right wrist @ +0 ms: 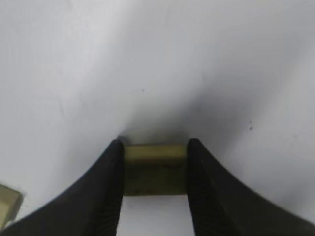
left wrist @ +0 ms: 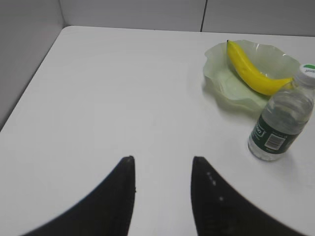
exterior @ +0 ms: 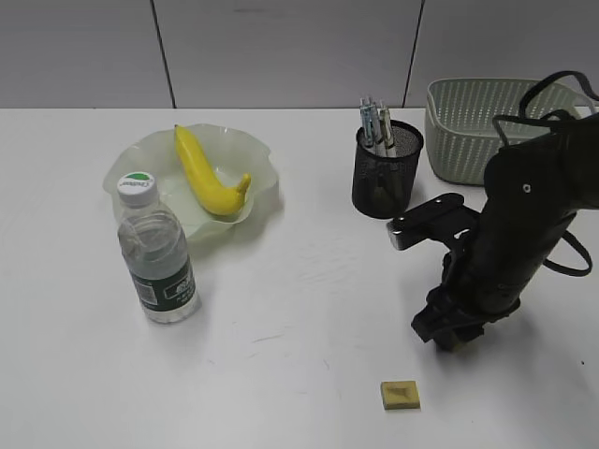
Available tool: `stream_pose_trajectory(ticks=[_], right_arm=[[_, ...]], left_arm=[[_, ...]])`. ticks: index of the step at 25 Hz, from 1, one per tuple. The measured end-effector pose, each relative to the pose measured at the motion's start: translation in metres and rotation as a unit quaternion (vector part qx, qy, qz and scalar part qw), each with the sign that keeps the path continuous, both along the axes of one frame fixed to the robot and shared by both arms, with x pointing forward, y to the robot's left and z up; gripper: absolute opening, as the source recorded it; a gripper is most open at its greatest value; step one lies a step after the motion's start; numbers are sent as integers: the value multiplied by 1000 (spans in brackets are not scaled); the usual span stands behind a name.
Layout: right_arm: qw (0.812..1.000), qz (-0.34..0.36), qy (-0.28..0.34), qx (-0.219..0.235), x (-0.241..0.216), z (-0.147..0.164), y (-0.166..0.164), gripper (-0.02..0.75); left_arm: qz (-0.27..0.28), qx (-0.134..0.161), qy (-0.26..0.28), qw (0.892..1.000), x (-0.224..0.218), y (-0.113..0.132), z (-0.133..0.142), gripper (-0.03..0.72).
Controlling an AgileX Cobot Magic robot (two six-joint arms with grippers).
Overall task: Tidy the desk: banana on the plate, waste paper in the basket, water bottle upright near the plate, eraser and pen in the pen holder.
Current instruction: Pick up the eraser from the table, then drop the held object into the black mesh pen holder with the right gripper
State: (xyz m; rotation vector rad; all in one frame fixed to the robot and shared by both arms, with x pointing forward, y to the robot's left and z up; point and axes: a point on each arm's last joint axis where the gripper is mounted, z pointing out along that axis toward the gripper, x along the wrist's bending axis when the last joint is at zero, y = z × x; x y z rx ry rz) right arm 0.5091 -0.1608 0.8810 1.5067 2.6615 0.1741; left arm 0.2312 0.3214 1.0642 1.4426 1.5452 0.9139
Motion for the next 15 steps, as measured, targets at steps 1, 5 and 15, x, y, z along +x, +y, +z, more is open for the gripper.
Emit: stream_pose_trajectory(ticks=[1, 5, 15], right_arm=[[1000, 0, -8, 4, 2, 4, 1, 305], [992, 11, -116, 48, 28, 49, 12, 305], [947, -23, -299, 118, 148, 117, 31, 305]], left_arm=[[0, 0, 0, 1000, 0, 0, 0, 288], [0, 0, 0, 1000, 0, 0, 0, 288], [0, 0, 0, 1000, 0, 0, 0, 269]])
